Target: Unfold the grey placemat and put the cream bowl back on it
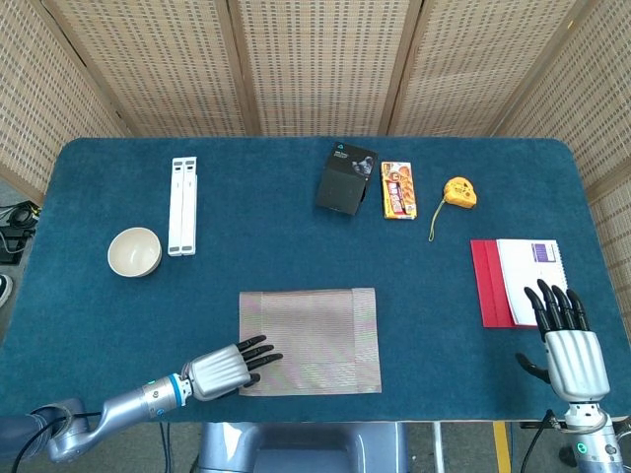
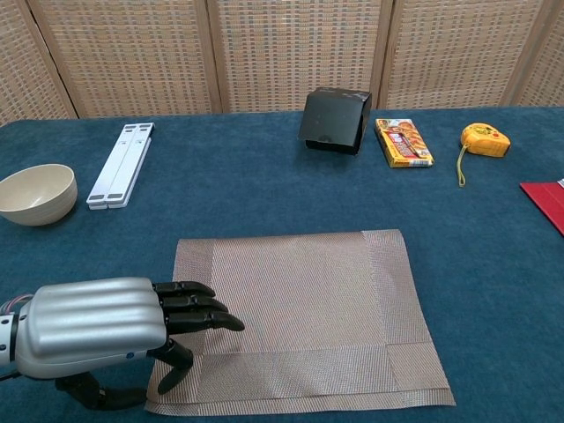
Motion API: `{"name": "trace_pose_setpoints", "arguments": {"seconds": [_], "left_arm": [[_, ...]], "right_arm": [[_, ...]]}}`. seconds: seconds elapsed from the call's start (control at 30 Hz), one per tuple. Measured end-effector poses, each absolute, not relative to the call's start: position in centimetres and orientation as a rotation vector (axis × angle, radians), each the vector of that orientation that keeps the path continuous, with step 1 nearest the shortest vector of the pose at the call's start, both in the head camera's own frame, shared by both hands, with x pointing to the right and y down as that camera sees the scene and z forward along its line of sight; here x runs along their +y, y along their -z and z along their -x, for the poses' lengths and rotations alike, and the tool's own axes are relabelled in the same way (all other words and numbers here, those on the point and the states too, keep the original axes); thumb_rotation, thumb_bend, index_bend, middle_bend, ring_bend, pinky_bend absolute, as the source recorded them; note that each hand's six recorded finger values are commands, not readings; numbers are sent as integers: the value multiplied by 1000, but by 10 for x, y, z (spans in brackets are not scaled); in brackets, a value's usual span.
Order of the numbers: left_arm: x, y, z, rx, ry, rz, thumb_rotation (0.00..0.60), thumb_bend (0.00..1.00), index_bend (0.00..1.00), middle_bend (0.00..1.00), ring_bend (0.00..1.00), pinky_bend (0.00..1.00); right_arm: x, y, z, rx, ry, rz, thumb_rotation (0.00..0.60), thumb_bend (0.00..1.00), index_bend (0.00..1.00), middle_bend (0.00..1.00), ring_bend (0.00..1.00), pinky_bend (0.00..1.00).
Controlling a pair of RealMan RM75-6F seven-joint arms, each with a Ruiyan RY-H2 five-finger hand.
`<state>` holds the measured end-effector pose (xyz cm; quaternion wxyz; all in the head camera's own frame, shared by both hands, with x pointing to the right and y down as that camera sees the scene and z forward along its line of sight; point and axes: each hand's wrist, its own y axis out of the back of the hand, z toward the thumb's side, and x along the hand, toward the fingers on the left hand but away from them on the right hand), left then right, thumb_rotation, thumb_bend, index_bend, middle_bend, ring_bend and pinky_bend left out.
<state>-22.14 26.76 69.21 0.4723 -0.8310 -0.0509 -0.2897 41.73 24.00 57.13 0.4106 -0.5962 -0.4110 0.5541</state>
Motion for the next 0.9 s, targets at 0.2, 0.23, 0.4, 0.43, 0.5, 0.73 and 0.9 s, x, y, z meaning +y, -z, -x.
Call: {"name": "trace_pose_setpoints", "arguments": {"seconds": [0.2,0.23,0.4,0.43,0.5,0.73,0.9], "left_arm": [[267,-693,221,-123,718,2029,600,458,546,0,0,0],[266,-693,220,-119,717,2032,600,469,553,0,0,0],[264,-691,218,-103,710,2033,600,478,555,0,0,0],[264,-690,218,-99,708,2030,600,479,558,0,0,0],[263,-690,217,-96,709,2030,600,487,572,0,0,0],[260,-690,213,-77,712,2028,600,512,724,0,0,0],[260,-690,211,-61,711,2035,600,532,758,0,0,0]], "right_arm": [[241,-570,-417,-1037,-1391,1505,600,0,33,0,0,0],[241,-570,-417,-1037,-1390,1506,600,0,33,0,0,0],[241,-569,-416,-1038,-1385,1503,600,0,33,0,0,0],[241,-569,-416,-1038,-1385,1503,600,0,33,0,0,0],[241,-569,-416,-1037,-1385,1504,600,0,32,0,0,0],[241,-568,-416,-1040,-1382,1504,600,0,33,0,0,0],[241,-568,-416,-1040,-1378,1506,600,0,32,0,0,0]]}}
